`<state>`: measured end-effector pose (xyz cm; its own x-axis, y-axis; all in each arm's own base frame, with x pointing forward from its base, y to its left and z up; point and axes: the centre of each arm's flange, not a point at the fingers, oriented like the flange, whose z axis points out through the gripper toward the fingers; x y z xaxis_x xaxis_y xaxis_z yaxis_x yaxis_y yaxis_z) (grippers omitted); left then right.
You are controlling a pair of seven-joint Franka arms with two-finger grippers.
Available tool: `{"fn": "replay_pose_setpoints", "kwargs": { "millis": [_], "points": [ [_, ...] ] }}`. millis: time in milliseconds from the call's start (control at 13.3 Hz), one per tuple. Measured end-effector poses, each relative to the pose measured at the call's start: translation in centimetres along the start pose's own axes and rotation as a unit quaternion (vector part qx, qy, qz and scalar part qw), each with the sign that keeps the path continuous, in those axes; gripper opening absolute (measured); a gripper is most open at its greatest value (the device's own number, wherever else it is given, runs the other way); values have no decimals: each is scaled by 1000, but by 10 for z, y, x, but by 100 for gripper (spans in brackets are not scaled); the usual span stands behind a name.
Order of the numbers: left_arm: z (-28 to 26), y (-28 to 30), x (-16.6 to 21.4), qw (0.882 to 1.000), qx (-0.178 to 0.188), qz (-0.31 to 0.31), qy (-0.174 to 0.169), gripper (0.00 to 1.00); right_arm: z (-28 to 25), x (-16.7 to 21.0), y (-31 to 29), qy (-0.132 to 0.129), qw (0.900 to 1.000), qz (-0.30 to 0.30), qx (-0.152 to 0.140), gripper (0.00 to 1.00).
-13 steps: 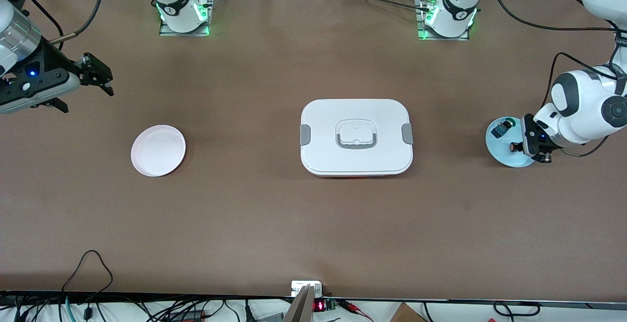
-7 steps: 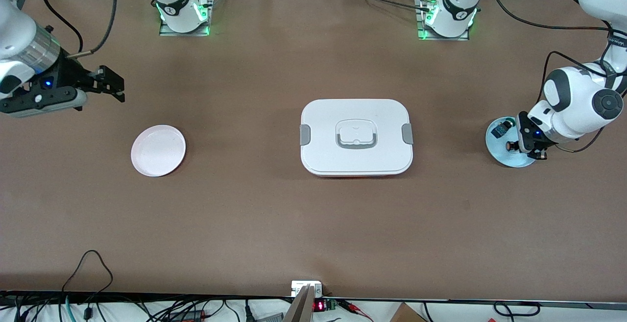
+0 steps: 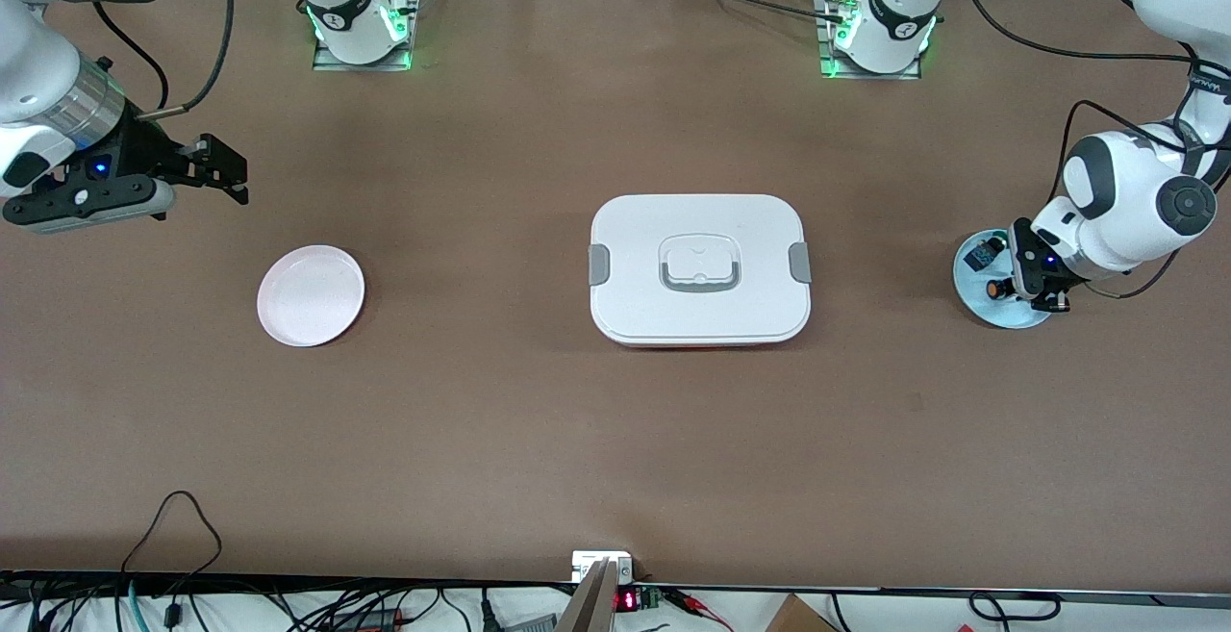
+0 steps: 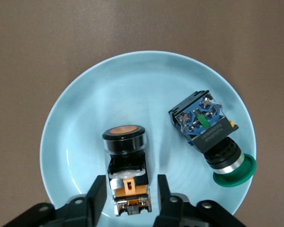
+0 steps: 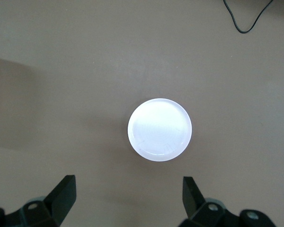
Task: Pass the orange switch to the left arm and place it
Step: 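Open the left gripper to release the switch on the blue plate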
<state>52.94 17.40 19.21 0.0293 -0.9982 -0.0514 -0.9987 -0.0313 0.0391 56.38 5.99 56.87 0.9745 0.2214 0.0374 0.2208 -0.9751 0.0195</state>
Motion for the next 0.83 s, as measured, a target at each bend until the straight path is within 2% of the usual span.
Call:
{"fn": "replay_pose_setpoints", "kwargs": {
  "millis": [300, 375, 526, 826],
  "points": [
    [-22, -7, 2, 1000, -15, 4, -1, 96, -2, -1, 11, 2, 1000, 5, -1, 100],
    [-38, -13, 6, 1000, -28, 1, -1, 100, -4, -1, 12, 4, 1000, 5, -1, 100],
    [-81, -25, 8, 997, -70, -30, -4, 100, -6, 0, 12, 6, 1000, 5, -1, 100],
    [-176, -48, 37, 983, -138, -121, -19, 100, -5, 0, 12, 6, 1000, 5, -1, 100]
  ]
}}
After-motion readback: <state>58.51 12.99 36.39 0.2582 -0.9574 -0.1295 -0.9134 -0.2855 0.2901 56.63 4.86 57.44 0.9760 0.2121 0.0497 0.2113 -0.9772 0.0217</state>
